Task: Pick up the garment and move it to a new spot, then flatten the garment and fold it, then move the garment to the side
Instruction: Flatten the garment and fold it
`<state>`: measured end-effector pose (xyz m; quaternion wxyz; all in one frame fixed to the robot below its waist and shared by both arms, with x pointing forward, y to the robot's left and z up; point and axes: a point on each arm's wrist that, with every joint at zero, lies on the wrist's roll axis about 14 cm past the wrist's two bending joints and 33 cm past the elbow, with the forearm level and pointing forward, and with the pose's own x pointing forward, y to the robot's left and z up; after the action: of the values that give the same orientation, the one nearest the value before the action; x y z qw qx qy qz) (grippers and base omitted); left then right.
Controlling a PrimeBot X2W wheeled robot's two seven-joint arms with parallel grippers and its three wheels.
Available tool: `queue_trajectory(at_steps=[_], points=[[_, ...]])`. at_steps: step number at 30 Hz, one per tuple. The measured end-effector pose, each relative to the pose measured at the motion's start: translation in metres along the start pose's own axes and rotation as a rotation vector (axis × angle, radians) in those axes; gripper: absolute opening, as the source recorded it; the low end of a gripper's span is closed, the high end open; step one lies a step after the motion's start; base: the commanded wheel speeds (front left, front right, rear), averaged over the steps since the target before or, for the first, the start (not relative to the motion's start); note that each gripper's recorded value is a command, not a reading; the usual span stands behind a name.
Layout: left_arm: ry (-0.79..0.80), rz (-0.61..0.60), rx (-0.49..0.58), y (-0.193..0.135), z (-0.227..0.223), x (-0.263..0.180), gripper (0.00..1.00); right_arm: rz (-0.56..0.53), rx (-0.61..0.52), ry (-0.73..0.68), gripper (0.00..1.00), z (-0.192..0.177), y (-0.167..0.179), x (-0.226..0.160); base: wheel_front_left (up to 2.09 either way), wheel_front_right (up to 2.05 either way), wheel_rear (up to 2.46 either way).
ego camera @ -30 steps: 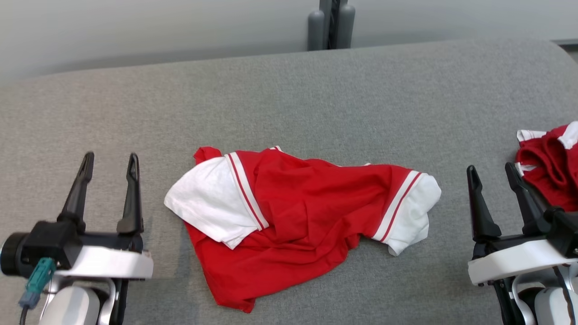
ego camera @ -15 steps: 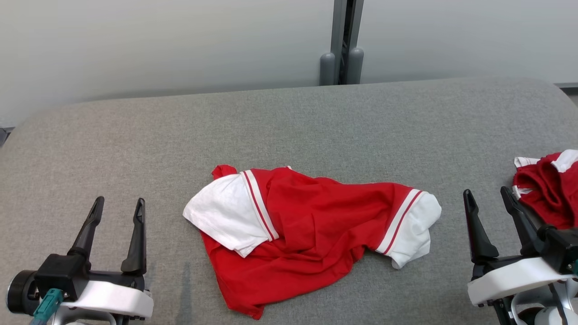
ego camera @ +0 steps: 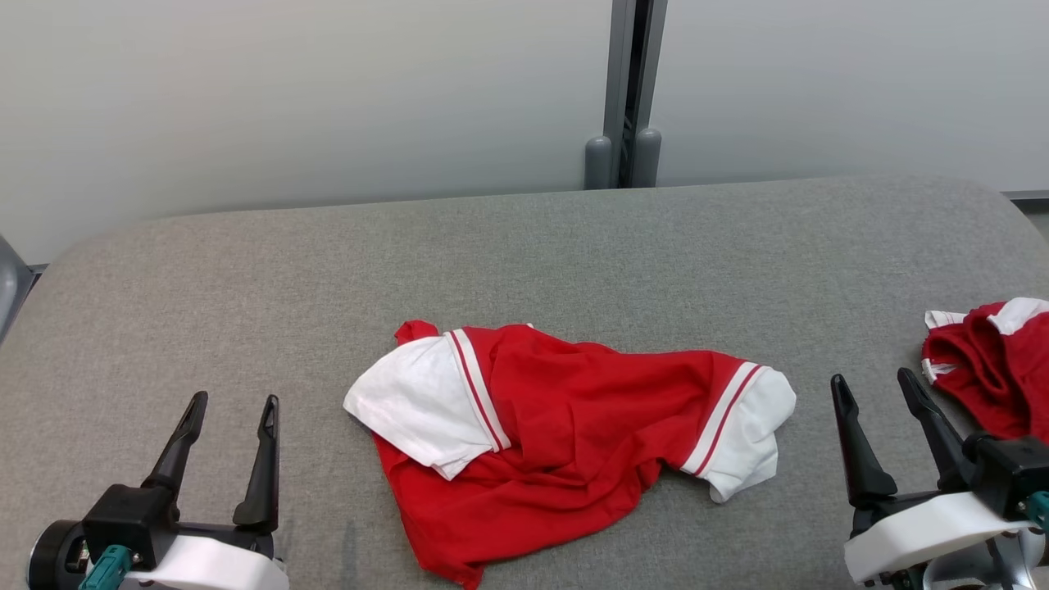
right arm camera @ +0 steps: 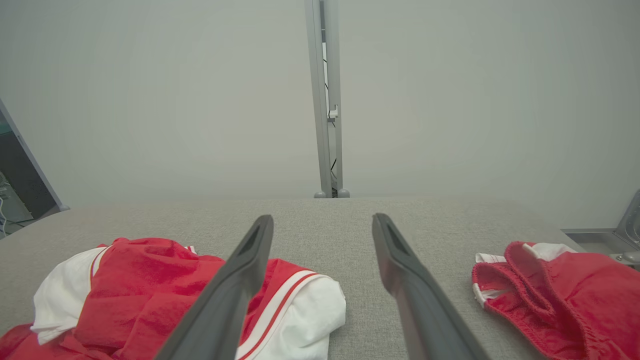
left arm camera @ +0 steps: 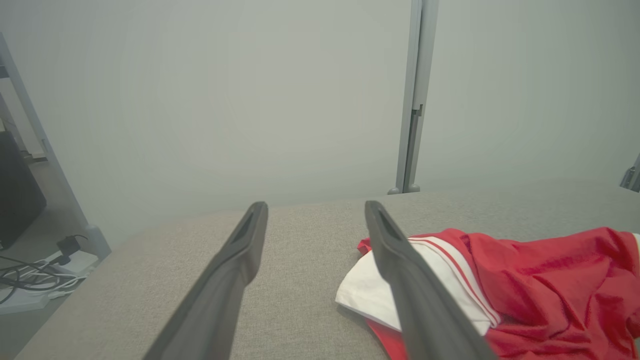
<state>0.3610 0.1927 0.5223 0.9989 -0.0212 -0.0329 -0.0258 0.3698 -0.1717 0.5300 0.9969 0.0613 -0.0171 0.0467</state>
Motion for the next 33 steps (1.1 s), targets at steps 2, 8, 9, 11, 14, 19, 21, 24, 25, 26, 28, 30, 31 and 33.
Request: queue_trajectory(at_steps=[2, 8, 9, 11, 14, 19, 21, 24, 25, 26, 28, 30, 31, 33], points=[[-0.005, -0.002, 0.001, -0.0007, 0.0029, -0.0012, 1.00, 0.003, -0.002, -0.003, 1.00, 0.0021, 0.0013, -0.0019, 0.00, 0.00, 0.00], [-0.003, 0.000, 0.000, -0.0012, 0.0045, -0.0055, 1.00, 0.000, -0.005, -0.013, 1.00, 0.0068, 0.0005, -0.0065, 0.00, 0.00, 0.00], [-0.002, 0.000, 0.000, -0.0012, 0.0047, -0.0058, 1.00, -0.001, -0.005, -0.013, 1.00, 0.0068, 0.0002, -0.0070, 0.00, 0.00, 0.00], [0.002, -0.001, 0.003, -0.0007, 0.0044, -0.0059, 1.00, -0.002, -0.005, -0.011, 1.00, 0.0065, -0.0001, -0.0072, 0.00, 0.00, 0.00], [0.003, 0.000, 0.006, -0.0003, 0.0048, -0.0058, 1.00, -0.001, -0.005, -0.011, 1.00, 0.0065, 0.0004, -0.0071, 0.00, 0.00, 0.00], [0.010, 0.003, 0.003, -0.0001, 0.0042, -0.0056, 1.00, -0.001, -0.004, -0.011, 1.00, 0.0067, 0.0003, -0.0073, 0.00, 0.00, 0.00], [0.010, 0.004, 0.002, 0.0000, 0.0042, -0.0056, 1.00, -0.001, 0.000, -0.010, 1.00, 0.0062, 0.0003, -0.0073, 0.00, 0.00, 0.00], [0.011, 0.007, 0.003, 0.0006, 0.0039, -0.0054, 1.00, 0.001, 0.002, -0.008, 1.00, 0.0053, 0.0008, -0.0070, 0.00, 0.00, 0.00], [0.012, 0.009, 0.003, 0.0008, 0.0039, -0.0055, 1.00, 0.001, 0.002, -0.007, 1.00, 0.0050, 0.0009, -0.0069, 0.00, 0.00, 0.00], [0.012, 0.011, 0.004, 0.0012, 0.0038, -0.0055, 1.00, 0.002, 0.002, -0.007, 1.00, 0.0048, 0.0011, -0.0067, 0.00, 0.00, 0.00], [0.013, 0.012, 0.002, 0.0016, 0.0034, -0.0057, 1.00, 0.002, 0.003, -0.005, 1.00, 0.0041, 0.0013, -0.0063, 0.00, 0.00, 0.00], [0.014, 0.012, 0.002, 0.0016, 0.0032, -0.0057, 1.00, 0.003, 0.003, -0.004, 1.00, 0.0038, 0.0016, -0.0061, 0.00, 0.00, 0.00], [0.015, 0.012, -0.001, 0.0018, 0.0030, -0.0058, 1.00, 0.003, 0.004, -0.004, 1.00, 0.0037, 0.0015, -0.0060, 0.00, 0.00, 0.00], [0.016, 0.014, -0.001, 0.0023, 0.0027, -0.0059, 1.00, 0.004, 0.004, -0.004, 1.00, 0.0035, 0.0018, -0.0057, 0.00, 0.00, 0.00]])
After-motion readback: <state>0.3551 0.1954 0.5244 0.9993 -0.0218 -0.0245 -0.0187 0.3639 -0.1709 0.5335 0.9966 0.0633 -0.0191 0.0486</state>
